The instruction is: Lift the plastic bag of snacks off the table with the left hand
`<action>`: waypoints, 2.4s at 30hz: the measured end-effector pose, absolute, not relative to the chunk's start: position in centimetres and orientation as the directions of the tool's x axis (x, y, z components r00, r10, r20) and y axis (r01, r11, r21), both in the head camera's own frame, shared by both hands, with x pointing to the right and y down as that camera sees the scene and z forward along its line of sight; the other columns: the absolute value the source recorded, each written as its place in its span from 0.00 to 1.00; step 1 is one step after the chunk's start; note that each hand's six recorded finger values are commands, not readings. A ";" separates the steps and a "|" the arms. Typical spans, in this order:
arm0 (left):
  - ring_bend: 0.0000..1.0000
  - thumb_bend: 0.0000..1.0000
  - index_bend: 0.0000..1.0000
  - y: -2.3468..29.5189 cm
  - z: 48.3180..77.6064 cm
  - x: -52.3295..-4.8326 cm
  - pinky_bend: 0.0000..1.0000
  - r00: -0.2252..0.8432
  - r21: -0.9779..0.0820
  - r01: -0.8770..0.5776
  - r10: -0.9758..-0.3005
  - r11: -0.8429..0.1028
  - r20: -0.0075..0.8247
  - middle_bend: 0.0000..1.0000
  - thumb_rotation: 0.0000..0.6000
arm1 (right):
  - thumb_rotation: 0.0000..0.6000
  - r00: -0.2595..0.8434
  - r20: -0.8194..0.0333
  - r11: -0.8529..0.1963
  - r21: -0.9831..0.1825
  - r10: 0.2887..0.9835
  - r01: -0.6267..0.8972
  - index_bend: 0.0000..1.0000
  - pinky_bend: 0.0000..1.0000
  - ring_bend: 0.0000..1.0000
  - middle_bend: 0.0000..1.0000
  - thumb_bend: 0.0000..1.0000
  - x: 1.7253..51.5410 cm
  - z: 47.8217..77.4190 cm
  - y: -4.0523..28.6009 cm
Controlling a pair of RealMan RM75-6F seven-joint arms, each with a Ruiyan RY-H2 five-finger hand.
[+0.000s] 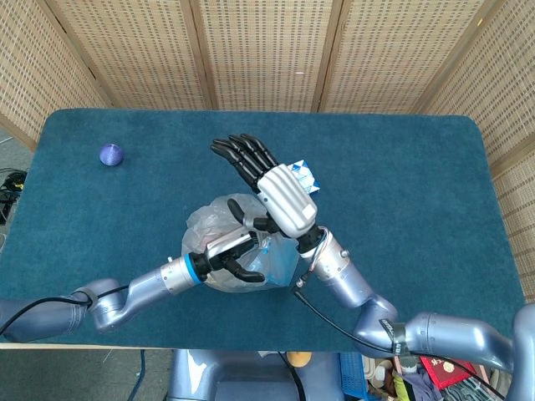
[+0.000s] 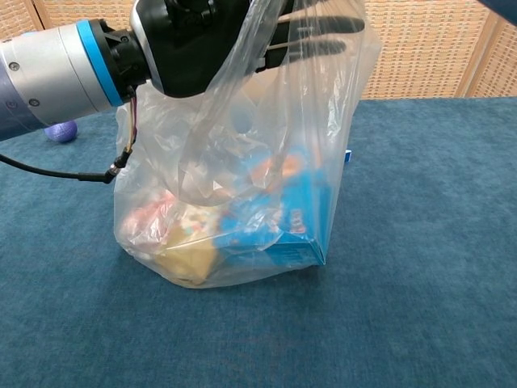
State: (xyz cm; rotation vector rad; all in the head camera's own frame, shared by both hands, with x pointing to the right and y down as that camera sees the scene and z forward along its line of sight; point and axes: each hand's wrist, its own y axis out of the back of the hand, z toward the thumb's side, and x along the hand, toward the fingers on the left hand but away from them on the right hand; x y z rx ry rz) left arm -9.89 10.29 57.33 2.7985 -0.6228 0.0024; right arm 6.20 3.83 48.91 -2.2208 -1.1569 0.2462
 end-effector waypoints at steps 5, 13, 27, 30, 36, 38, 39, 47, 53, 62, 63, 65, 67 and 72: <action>0.00 0.00 0.00 10.1 57.3 -9.8 0.00 0.901 0.270 -0.428 -0.432 -0.863 0.048 0.00 0.50 | 1.00 0.607 0.108 -0.440 -0.590 0.788 0.677 0.05 0.00 0.00 0.11 0.57 6.3 48.8 4.1; 0.00 0.00 0.00 10.0 57.3 -9.7 0.00 0.899 0.268 -0.431 -0.435 -0.862 0.049 0.00 0.50 | 1.00 0.629 0.096 -0.473 -0.574 0.772 0.668 0.05 0.00 0.00 0.11 0.56 6.1 48.5 4.7; 0.00 0.05 0.00 9.7 57.1 -9.2 0.00 0.896 0.214 -0.441 -0.441 -0.871 0.050 0.00 0.95 | 1.00 0.650 0.082 -0.493 -0.581 0.756 0.648 0.05 0.00 0.00 0.11 0.55 5.3 48.2 4.9; 0.00 0.07 0.00 9.6 57.0 -9.2 0.00 0.893 0.180 -0.449 -0.447 -0.875 0.051 0.00 1.00 | 1.00 0.648 0.081 -0.493 -0.580 0.757 0.648 0.05 0.00 0.00 0.11 0.55 5.2 48.2 4.9; 0.00 0.13 0.00 9.5 56.8 -9.0 0.01 0.890 0.091 -0.455 -0.452 -0.886 0.056 0.00 1.00 | 1.00 0.649 0.079 -0.495 -0.578 0.757 0.649 0.05 0.00 0.00 0.11 0.55 4.8 48.3 4.9; 0.00 0.14 0.00 9.5 56.8 -8.9 0.00 0.890 0.068 -0.455 -0.452 -0.888 0.062 0.00 1.00 | 1.00 0.651 0.076 -0.499 -0.577 0.755 0.646 0.05 0.00 0.00 0.11 0.55 4.5 48.3 4.9; 0.00 0.14 0.00 9.5 56.8 -8.8 0.00 0.890 0.061 -0.455 -0.452 -0.888 0.064 0.00 1.00 | 1.00 0.653 0.076 -0.501 -0.577 0.753 0.645 0.05 0.00 0.00 0.11 0.55 4.4 48.3 5.0; 0.00 0.14 0.00 9.1 56.5 -7.8 0.00 0.889 0.046 -0.456 -0.453 -0.889 0.063 0.00 1.00 | 1.00 0.669 0.075 -0.515 -0.576 0.739 0.634 0.05 0.00 0.00 0.11 0.54 3.8 48.0 5.3; 0.00 0.15 0.00 9.2 56.8 -7.6 0.00 0.889 0.026 -0.453 -0.450 -0.891 0.077 0.00 1.00 | 1.00 0.668 0.072 -0.512 -0.583 0.740 0.630 0.05 0.00 0.00 0.11 0.54 3.6 48.1 5.2; 0.00 0.17 0.00 8.6 57.2 -7.5 0.00 0.870 -0.003 -0.485 -0.483 -0.874 0.098 0.00 1.00 | 1.00 0.678 0.069 -0.524 -0.580 0.732 0.624 0.05 0.00 0.00 0.11 0.52 3.6 48.1 5.6; 0.00 0.17 0.00 8.5 57.2 -7.5 0.00 0.869 -0.004 -0.486 -0.484 -0.874 0.101 0.00 1.00 | 1.00 0.679 0.069 -0.524 -0.580 0.731 0.623 0.05 0.00 0.00 0.11 0.51 3.6 48.0 5.6; 0.00 0.17 0.00 8.4 57.2 -7.4 0.00 0.867 -0.006 -0.489 -0.487 -0.872 0.104 0.00 1.00 | 1.00 0.680 0.071 -0.522 -0.585 0.730 0.621 0.05 0.00 0.00 0.11 0.43 3.6 48.0 5.6; 0.00 0.17 0.00 8.3 57.2 -7.4 0.00 0.865 -0.006 -0.492 -0.490 -0.870 0.106 0.00 1.00 | 1.00 0.681 0.074 -0.516 -0.594 0.729 0.617 0.03 0.00 0.00 0.11 0.25 3.6 47.9 5.5; 0.00 0.17 0.00 8.0 57.0 -7.5 0.00 0.859 -0.005 -0.503 -0.500 -0.864 0.107 0.00 1.00 | 1.00 0.693 0.087 -0.501 -0.628 0.715 0.595 0.00 0.00 0.00 0.11 0.00 3.9 47.8 5.7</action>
